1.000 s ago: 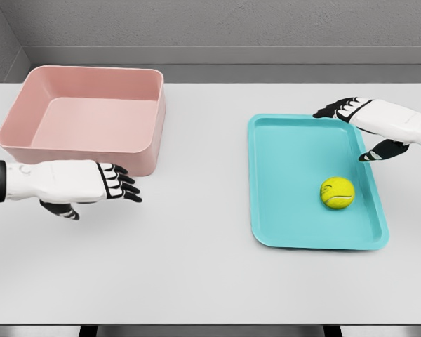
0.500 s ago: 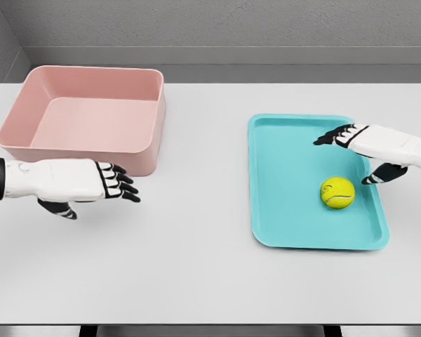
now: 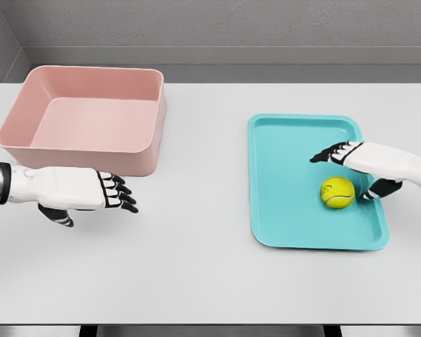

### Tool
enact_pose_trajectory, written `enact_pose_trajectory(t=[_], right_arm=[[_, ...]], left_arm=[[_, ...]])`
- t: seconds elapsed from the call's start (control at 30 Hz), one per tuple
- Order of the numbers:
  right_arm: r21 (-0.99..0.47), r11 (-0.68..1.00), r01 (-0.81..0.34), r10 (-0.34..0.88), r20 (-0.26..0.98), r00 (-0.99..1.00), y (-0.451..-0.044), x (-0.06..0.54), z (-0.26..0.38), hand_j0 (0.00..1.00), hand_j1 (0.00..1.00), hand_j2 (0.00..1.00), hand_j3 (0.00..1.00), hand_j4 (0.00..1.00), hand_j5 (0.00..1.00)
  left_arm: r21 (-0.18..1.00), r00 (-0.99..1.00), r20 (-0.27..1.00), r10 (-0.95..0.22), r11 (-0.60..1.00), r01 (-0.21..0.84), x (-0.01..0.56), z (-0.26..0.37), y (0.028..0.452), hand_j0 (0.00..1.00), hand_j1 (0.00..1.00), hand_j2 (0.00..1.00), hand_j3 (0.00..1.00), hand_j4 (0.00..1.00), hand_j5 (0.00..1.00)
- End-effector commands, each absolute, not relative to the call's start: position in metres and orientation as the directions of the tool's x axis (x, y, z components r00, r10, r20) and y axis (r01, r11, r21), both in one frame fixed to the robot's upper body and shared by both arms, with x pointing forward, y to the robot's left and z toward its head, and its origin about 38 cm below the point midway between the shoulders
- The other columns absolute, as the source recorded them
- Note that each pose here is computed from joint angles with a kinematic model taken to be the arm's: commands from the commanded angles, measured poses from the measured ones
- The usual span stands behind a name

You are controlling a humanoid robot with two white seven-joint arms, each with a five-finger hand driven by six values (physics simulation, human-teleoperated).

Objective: Put the tennis from the blue tray into the pink basket with both arms

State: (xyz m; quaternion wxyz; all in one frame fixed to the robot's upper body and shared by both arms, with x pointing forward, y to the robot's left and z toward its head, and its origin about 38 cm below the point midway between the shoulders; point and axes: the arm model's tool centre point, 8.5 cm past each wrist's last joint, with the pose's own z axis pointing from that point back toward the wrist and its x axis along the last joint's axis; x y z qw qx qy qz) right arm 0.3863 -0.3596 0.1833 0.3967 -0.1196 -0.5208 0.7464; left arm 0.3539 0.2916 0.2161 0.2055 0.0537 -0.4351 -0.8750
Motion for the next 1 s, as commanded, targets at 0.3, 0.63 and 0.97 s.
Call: enact_pose_trajectory(t=[0.3,0.63,0.97], right_arm=[[-0.844,-0.14,-0.518,0.731,0.265,-0.629,-0.36,0.384,0.162,1.0,1.0,1.0,1.0,1.0,1.0],[-0.836,-0.147,-0.529,0.721,0.276,-0.636,-0.355,0.382,0.155,0.94,0.94,0.94,0.94,0.94,0.94],[-0.831,-0.154,-0.535,0.713,0.281,-0.642,-0.354,0.379,0.153,0.69,0.69,0.69,0.69,0.69,0.69]], left_arm=[[0.78,-0.906,0.091,-0.414,-0.536,0.323,0.353,0.215,0.294,1.0,1.0,1.0,1.0,1.0,1.0],[0.78,-0.906,0.091,-0.414,-0.536,0.323,0.353,0.215,0.294,1.0,1.0,1.0,1.0,1.0,1.0],[0.779,-0.905,0.092,-0.414,-0.537,0.325,0.352,0.215,0.295,1.0,1.0,1.0,1.0,1.0,1.0]])
